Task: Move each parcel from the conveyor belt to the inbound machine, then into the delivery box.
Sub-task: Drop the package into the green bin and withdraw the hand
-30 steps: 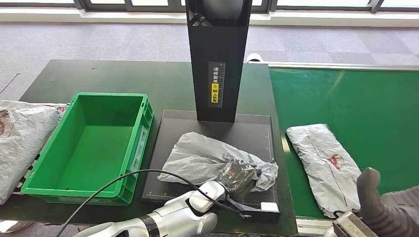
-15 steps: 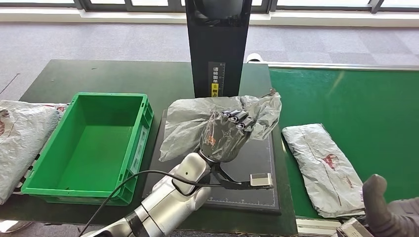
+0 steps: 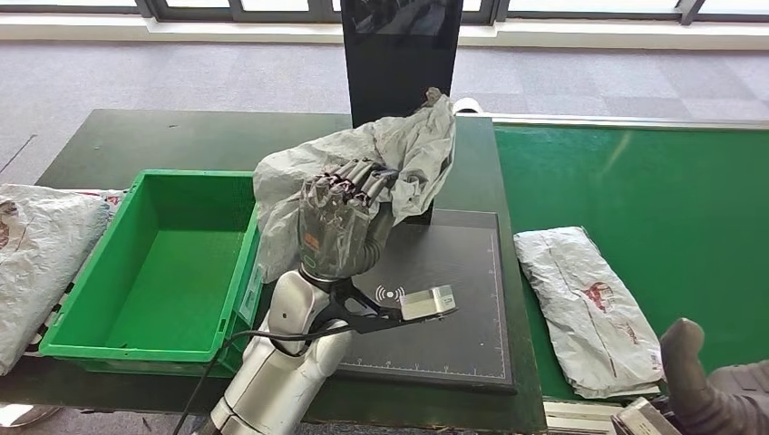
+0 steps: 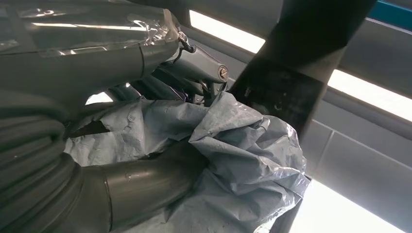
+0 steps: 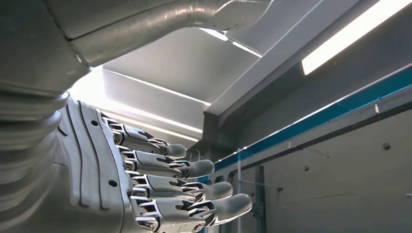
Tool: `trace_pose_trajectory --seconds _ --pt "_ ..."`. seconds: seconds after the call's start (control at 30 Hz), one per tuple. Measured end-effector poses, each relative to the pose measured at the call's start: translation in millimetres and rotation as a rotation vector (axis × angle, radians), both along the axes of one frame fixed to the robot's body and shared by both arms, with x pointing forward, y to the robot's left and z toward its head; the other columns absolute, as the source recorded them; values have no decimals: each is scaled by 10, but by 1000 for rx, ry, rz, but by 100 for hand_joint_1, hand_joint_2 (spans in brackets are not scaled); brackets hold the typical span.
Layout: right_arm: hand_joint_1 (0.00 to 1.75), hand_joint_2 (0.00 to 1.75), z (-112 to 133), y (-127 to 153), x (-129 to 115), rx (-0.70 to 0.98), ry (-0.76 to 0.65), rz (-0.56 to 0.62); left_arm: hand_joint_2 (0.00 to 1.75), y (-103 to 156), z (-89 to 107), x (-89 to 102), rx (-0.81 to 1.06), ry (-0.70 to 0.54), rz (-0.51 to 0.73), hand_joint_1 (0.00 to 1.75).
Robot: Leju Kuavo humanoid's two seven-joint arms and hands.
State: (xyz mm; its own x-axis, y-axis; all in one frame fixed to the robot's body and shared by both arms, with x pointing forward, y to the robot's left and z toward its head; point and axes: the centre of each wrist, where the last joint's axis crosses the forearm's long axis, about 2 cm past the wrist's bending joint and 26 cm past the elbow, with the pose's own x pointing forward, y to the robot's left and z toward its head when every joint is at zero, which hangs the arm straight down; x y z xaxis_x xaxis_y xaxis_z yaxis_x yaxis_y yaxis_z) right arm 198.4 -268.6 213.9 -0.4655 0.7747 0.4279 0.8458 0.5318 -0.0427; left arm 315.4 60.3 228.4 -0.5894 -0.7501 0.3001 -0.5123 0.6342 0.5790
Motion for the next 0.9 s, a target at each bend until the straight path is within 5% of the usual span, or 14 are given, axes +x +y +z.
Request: trace_pose_trajectory --seconds 0.4,0.9 --pt "0 175 -34 2 -33 7 14 2 175 599 -365 276 -61 164 209 175" --pt "0 175 -47 5 -48 5 22 0 175 768 -578 327 -58 261 290 175"
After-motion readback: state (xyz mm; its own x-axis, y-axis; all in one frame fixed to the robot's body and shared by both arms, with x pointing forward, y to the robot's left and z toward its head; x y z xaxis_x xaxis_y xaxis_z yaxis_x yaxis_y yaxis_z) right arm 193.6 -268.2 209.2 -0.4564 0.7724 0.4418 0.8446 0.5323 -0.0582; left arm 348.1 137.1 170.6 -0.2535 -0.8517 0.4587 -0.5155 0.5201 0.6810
